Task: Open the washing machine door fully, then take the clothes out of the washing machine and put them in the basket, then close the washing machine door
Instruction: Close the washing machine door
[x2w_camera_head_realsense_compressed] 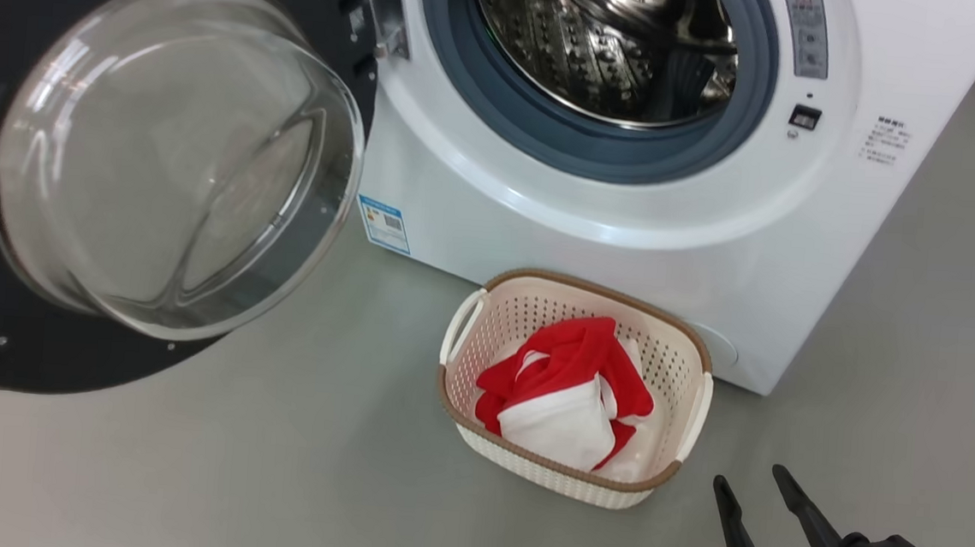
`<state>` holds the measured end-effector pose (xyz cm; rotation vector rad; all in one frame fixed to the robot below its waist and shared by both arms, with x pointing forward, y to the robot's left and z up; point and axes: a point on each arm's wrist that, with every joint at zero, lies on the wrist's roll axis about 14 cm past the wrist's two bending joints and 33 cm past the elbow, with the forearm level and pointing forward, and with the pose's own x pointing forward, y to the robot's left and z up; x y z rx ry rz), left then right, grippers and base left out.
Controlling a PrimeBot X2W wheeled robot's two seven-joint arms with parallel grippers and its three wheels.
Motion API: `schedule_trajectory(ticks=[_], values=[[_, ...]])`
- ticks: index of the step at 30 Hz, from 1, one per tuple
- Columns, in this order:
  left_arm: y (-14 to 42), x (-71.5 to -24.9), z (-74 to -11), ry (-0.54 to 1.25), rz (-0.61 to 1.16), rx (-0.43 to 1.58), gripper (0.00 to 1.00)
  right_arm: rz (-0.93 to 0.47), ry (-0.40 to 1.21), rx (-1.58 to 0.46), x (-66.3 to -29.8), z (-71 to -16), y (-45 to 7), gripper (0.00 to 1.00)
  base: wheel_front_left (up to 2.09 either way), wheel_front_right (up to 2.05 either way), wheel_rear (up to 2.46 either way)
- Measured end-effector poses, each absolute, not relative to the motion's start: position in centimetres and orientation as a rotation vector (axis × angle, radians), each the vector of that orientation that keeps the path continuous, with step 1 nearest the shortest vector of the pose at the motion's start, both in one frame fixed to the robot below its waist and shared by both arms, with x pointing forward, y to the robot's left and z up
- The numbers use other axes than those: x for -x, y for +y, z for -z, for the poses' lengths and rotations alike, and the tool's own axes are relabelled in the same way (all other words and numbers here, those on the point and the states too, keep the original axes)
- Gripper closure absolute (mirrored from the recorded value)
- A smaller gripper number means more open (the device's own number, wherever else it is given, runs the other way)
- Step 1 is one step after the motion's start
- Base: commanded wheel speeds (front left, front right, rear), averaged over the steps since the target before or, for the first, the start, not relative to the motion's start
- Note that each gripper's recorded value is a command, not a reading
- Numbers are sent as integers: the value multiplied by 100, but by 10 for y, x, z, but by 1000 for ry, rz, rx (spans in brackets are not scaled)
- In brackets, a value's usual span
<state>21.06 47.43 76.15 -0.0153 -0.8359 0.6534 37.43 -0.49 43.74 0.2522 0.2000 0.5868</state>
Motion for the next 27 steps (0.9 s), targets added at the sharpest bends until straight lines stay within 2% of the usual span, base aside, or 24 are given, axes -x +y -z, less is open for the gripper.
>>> schedule_trajectory(ticks=[1, 2, 3, 10, 16, 27], values=[[497, -214, -759, -831, -691, 80, 100, -580, 207, -257, -376, -434, -6, 0, 0, 0, 0], [497, -214, -759, -831, -691, 80, 100, -580, 207, -257, -376, -434, -6, 0, 0, 0, 0], [519, -224, -747, -804, -728, 192, 100, -575, 215, -252, -378, -430, -8, 0, 0, 0, 0], [566, -266, -685, -499, -798, 480, 100, -560, 233, -264, -392, -418, -10, 0, 0, 0, 0], [571, -288, -635, -230, -801, 640, 100, -551, 252, -269, -396, -409, -12, 0, 0, 0, 0], [552, -298, -582, 73, -748, 796, 100, -557, 252, -267, -395, -409, -11, 0, 0, 0, 0]])
